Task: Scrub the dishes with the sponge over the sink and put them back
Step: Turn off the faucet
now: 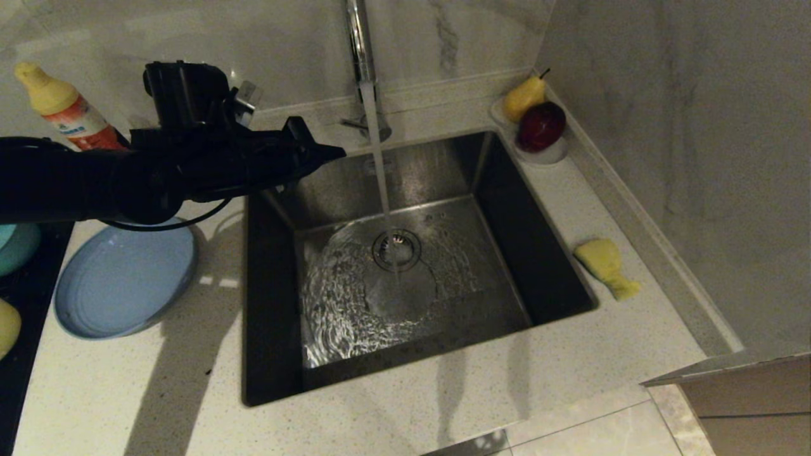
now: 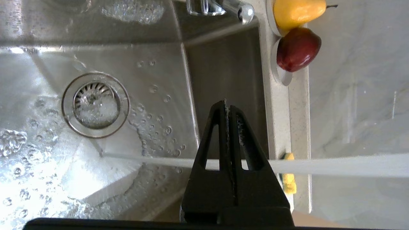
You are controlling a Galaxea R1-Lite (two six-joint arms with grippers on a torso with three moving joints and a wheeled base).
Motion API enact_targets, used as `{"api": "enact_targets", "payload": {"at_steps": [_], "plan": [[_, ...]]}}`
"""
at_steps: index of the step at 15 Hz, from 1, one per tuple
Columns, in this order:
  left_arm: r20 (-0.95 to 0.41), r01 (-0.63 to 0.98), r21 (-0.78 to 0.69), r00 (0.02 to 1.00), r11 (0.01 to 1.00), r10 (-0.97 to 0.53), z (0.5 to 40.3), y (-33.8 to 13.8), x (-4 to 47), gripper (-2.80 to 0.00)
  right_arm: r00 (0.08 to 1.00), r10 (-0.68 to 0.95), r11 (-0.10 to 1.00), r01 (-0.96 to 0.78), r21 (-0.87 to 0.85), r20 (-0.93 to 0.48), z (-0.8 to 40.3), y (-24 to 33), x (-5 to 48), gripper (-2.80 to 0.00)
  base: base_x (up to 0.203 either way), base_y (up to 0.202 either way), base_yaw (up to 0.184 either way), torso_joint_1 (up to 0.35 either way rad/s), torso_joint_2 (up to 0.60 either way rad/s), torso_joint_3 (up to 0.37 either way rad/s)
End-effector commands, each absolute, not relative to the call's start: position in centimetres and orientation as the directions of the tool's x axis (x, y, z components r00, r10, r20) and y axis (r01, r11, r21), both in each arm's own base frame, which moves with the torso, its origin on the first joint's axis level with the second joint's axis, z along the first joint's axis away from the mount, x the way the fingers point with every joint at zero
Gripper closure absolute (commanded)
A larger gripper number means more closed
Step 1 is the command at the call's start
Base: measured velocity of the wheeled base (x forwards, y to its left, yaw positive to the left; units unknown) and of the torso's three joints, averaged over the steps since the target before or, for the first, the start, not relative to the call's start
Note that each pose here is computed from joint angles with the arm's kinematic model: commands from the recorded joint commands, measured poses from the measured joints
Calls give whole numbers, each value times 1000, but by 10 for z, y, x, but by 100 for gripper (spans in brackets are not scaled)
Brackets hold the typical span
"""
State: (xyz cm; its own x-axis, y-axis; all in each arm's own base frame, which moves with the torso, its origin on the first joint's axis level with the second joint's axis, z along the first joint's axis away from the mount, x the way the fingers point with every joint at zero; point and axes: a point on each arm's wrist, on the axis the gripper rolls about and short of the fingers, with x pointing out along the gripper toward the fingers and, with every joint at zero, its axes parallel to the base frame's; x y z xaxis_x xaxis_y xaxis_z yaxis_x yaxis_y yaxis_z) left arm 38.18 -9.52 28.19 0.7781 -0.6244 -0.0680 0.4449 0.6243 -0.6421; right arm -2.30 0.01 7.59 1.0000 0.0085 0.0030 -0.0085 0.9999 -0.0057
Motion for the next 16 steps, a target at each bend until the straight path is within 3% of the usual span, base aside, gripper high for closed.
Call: {"api": "enact_targets", "payload": {"at_steps": [1, 16], "plan": [[-49, 451, -651, 778, 610, -627, 287, -95, 382, 0, 1000, 9, 1000, -9, -6, 2, 76, 0, -23, 0, 0, 0, 0, 0, 0, 0], [-16, 447, -648, 802, 617, -597, 285, -106, 398, 0, 1000, 9, 1000, -9, -6, 2, 76, 0, -23, 0, 0, 0, 0, 0, 0, 0]]}}
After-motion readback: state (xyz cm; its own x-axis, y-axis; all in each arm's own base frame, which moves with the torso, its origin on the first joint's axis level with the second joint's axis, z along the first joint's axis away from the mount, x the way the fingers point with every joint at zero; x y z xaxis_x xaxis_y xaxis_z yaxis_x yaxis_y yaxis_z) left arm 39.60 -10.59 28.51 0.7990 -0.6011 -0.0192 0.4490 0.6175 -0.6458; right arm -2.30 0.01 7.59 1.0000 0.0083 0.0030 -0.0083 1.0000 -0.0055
